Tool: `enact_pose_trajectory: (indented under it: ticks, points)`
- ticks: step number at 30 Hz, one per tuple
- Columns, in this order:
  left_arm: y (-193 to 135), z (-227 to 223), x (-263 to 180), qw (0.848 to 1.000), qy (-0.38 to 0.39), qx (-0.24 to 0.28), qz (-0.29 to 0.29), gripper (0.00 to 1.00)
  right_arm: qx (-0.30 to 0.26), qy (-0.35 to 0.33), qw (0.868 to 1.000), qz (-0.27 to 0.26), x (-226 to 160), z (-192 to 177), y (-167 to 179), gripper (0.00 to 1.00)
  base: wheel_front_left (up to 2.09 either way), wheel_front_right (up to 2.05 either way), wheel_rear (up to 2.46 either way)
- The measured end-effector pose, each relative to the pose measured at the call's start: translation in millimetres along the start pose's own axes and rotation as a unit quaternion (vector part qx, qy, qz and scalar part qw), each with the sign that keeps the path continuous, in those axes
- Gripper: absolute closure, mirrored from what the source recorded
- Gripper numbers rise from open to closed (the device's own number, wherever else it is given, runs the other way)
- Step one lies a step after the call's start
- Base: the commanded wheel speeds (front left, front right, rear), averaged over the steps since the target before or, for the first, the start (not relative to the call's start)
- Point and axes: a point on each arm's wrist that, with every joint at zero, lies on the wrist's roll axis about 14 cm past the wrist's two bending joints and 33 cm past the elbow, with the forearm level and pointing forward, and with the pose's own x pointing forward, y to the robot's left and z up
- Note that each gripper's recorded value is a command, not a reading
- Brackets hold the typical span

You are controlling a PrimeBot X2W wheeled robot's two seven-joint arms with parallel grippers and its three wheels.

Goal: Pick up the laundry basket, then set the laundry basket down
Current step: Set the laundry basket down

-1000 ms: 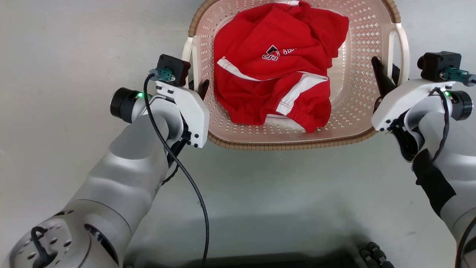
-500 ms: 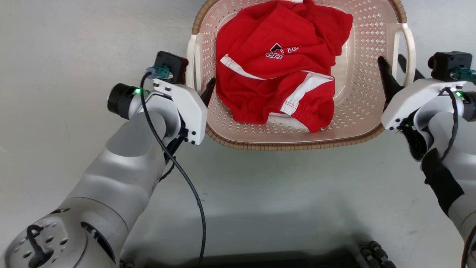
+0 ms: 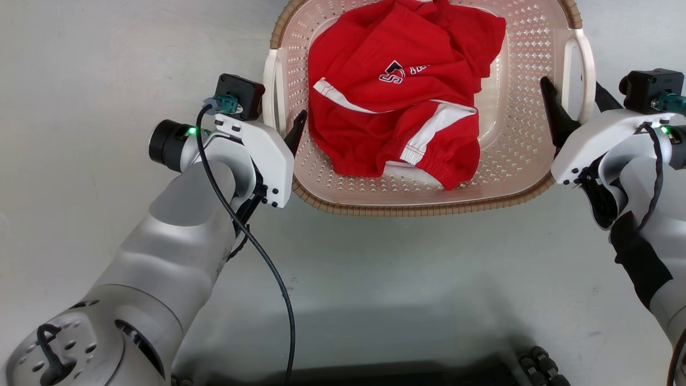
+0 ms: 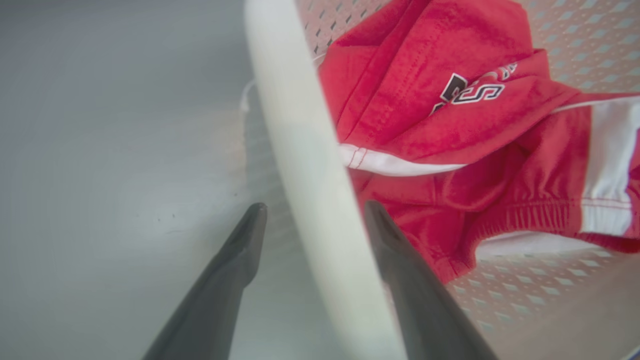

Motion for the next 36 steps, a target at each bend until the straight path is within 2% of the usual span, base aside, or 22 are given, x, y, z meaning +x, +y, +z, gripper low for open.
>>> enact_pose_trajectory:
  ticks: [36]
  points:
    - [19.1, 4.1, -3.4, 0.999, -0.024, 0.001, 0.024, 0.0, 0.025, 0.02, 0.997, 0.071, -5.0, -9.7, 37.5, 0.0, 0.0, 0.0, 0.0]
